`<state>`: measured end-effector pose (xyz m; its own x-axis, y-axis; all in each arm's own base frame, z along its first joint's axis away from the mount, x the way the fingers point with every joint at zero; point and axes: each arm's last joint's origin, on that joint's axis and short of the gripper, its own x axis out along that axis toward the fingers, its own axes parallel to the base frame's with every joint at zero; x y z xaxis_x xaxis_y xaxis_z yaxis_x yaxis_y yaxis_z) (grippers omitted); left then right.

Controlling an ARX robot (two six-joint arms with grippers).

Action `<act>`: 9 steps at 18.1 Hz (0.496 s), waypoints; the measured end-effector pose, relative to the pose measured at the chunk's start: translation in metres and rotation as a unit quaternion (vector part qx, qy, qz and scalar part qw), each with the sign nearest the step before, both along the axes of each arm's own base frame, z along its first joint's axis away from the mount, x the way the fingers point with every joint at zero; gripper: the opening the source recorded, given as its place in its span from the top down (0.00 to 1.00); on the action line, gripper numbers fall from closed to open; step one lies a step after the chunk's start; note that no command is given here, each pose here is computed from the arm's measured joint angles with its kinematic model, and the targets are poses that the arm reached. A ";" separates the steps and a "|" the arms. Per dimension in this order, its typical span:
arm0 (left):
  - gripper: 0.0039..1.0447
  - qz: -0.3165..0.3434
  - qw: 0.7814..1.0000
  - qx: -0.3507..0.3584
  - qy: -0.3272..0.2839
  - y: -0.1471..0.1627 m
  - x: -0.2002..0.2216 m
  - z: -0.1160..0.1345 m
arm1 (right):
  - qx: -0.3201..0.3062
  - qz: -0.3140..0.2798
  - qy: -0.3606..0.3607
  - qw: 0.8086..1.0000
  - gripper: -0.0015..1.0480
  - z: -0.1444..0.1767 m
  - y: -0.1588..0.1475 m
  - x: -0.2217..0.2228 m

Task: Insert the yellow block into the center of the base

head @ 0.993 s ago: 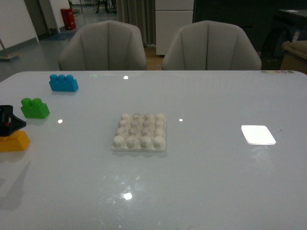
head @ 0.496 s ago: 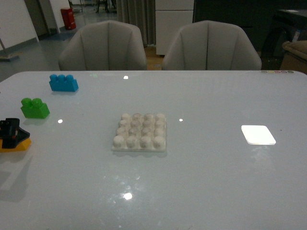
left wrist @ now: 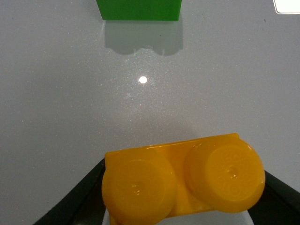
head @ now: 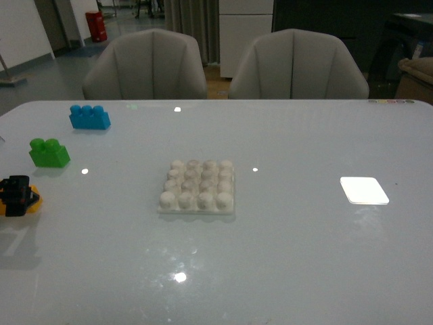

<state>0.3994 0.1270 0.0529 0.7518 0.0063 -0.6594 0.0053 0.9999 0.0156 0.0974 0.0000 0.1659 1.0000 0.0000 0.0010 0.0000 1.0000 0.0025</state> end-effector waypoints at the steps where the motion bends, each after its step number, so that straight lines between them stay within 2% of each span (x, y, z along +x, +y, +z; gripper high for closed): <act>1: 0.33 0.002 1.000 -0.002 -0.001 0.000 0.000 0.000 | 0.000 0.000 0.000 1.000 0.06 0.000 0.000 0.000; 2: 0.37 0.004 1.000 -0.006 -0.003 -0.001 0.001 0.000 | 0.000 0.000 0.000 1.000 0.06 0.000 0.000 0.000; 6: 0.38 -0.008 1.000 -0.020 -0.011 -0.020 -0.019 0.007 | 0.000 0.000 0.000 1.000 0.06 0.000 0.000 0.000; 9: 0.38 -0.048 0.997 -0.024 -0.056 -0.070 -0.042 0.039 | 0.000 0.000 0.000 1.000 0.06 0.000 0.000 0.000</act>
<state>0.3570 0.0571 0.0917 0.8162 -0.0986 -0.5693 0.1012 0.9945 -0.0272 0.0974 0.0000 0.1659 1.0000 0.0000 0.0010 0.0000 1.0000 0.0025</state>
